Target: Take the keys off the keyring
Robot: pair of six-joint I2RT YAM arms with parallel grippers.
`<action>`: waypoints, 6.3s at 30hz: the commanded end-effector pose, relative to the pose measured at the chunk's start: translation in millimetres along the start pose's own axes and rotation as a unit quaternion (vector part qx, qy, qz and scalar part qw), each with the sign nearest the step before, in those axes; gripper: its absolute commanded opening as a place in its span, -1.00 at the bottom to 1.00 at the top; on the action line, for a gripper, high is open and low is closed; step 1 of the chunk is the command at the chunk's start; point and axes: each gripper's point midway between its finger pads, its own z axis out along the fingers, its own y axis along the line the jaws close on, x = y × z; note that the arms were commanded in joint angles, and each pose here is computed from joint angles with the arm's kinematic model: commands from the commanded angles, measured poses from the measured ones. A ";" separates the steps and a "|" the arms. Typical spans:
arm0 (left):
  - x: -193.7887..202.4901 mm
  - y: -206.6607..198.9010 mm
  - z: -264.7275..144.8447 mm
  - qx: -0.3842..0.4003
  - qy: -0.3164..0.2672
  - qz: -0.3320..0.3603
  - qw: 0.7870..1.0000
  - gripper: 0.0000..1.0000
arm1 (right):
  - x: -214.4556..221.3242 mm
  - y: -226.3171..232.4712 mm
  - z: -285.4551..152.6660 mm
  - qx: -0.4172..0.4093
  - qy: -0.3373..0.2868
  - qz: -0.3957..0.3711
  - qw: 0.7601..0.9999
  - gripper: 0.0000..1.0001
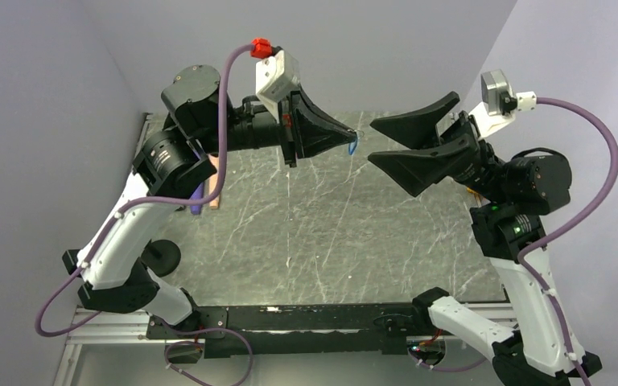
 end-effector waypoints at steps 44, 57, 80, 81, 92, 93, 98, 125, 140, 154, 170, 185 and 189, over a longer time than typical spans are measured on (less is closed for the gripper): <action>-14.2 -10.8 -28.2 -0.134 -0.116 0.285 0.942 -1.00 | 16.0 11.1 9.4 -0.120 0.057 0.081 0.988 0.12; -36.3 -15.3 -29.8 -0.142 -0.181 0.195 0.953 -1.00 | 0.0 12.2 20.8 -0.143 0.038 0.071 0.986 -0.15; -34.8 -15.0 -15.3 -0.130 -0.176 0.172 0.960 -1.00 | -3.6 12.1 23.3 -0.154 0.029 0.071 0.985 -0.38; -35.6 -14.7 -15.3 -0.131 -0.177 0.172 0.960 -1.00 | -2.8 12.1 22.7 -0.153 0.030 0.072 0.985 -0.40; -41.9 -15.3 -12.3 -0.129 -0.186 0.166 0.960 -1.00 | 2.9 8.8 19.6 -0.138 0.032 0.080 0.987 -0.90; -42.0 -16.0 -11.2 -0.126 -0.185 0.166 0.960 -1.00 | 2.9 8.0 20.0 -0.136 0.033 0.080 0.987 -0.98; -44.6 -17.1 -11.3 -0.125 -0.188 0.164 0.960 -0.92 | 3.0 9.3 19.1 -0.135 0.037 0.077 0.987 -1.00; -21.1 -26.5 -37.0 -0.104 -0.105 0.168 0.975 0.08 | -6.6 15.5 17.7 -0.124 0.023 0.059 0.990 -1.00; -12.7 -23.6 -19.7 -0.089 -0.088 0.137 0.983 -0.19 | -3.7 22.9 13.8 -0.139 0.031 0.064 0.988 -1.00; -17.0 -23.3 -19.1 -0.088 -0.095 0.131 0.983 -0.49 | 0.3 24.1 12.2 -0.145 0.040 0.067 0.986 -1.00; -23.3 -26.6 -16.7 -0.070 -0.097 0.118 0.986 -0.97 | 10.4 33.5 5.7 -0.183 0.071 0.091 0.976 -1.00; -26.4 -36.8 -18.2 -0.039 -0.105 0.128 0.986 -1.00 | 8.2 42.9 -1.1 -0.247 0.053 0.150 0.956 -1.00; -25.0 -36.2 -18.7 -0.038 -0.101 0.140 0.984 -1.00 | 5.8 45.7 -3.1 -0.264 0.047 0.164 0.949 -1.00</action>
